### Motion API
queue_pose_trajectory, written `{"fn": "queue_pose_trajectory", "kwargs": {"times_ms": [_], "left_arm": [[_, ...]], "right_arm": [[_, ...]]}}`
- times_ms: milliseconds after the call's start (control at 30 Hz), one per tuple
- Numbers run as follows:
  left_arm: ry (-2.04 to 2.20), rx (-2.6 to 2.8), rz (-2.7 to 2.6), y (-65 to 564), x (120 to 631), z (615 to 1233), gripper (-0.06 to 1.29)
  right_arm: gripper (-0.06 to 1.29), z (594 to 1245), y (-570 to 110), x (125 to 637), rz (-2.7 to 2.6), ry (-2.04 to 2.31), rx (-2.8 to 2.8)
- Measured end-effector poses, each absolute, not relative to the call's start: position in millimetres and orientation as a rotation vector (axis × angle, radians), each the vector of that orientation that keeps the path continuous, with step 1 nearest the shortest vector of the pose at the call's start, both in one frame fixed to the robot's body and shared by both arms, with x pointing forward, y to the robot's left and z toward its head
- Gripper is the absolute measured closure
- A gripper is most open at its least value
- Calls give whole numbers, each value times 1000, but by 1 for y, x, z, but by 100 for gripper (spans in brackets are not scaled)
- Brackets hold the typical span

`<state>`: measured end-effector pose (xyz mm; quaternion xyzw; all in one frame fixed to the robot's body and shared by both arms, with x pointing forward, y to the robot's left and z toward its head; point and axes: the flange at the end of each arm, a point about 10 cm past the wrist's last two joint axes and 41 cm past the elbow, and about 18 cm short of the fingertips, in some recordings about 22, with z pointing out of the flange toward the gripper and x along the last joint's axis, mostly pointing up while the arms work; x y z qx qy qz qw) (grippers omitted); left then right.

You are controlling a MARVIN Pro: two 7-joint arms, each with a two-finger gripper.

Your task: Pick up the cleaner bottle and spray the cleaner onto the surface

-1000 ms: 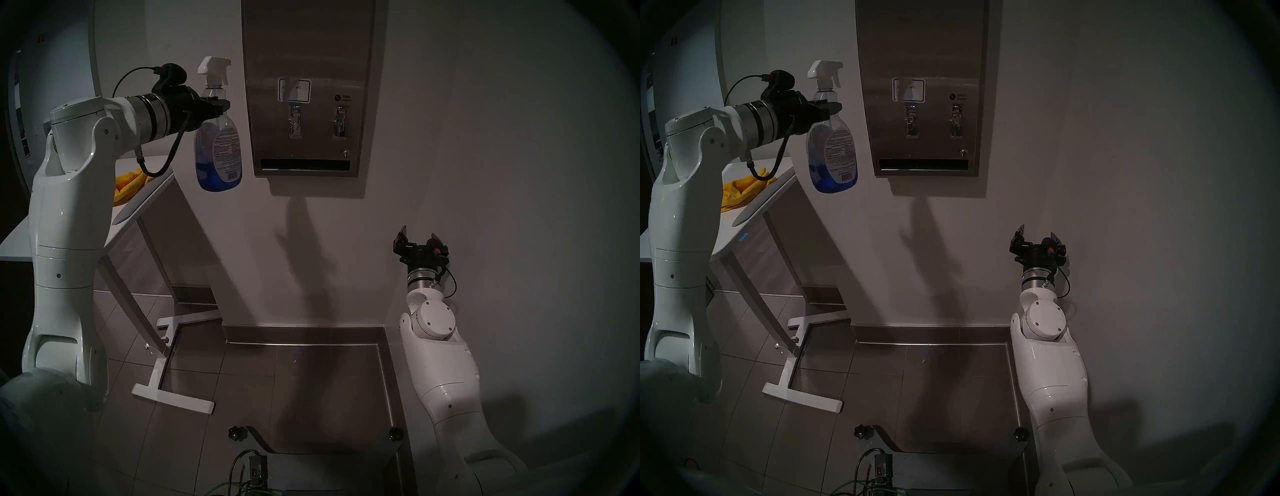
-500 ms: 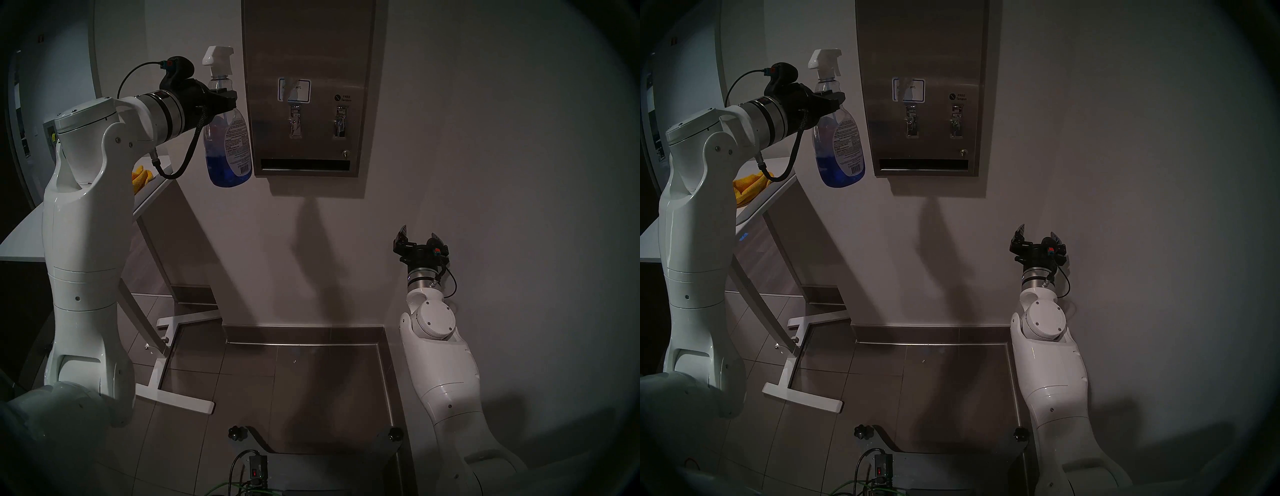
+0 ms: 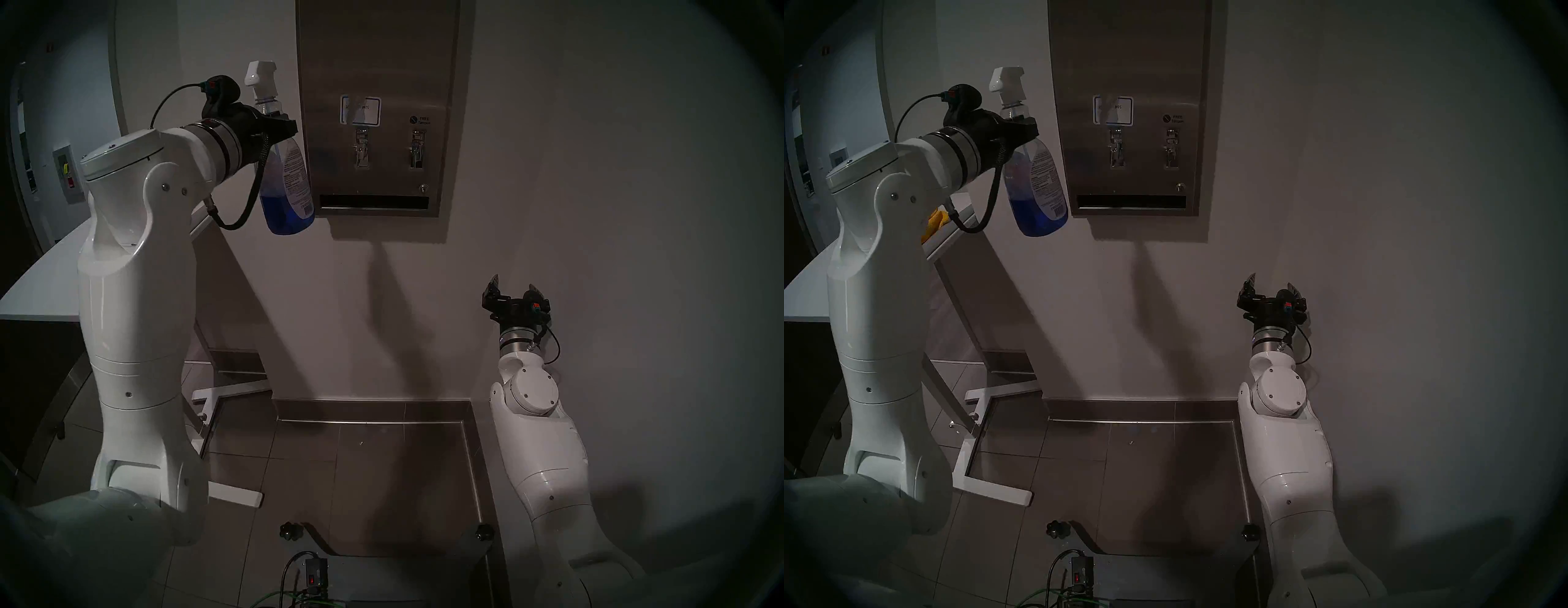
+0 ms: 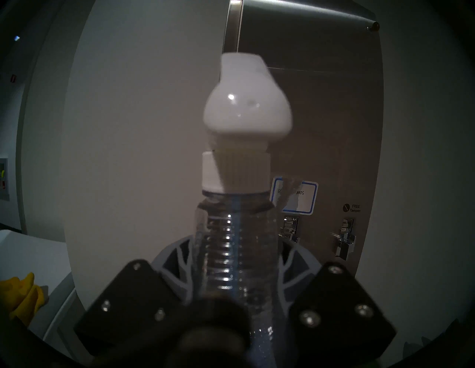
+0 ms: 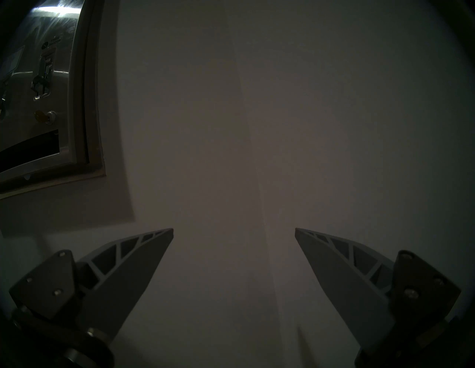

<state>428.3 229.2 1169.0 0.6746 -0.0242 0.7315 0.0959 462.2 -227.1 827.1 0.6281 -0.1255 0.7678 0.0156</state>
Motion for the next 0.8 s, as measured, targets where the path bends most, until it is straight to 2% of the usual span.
{"fn": "queue_pose_trajectory", "kwargs": {"times_ms": [800], "left_arm": [[-221, 2063, 2213, 182, 440, 1150, 84]], "right_arm": [[-1, 828, -227, 462, 2391, -391, 1951]]}}
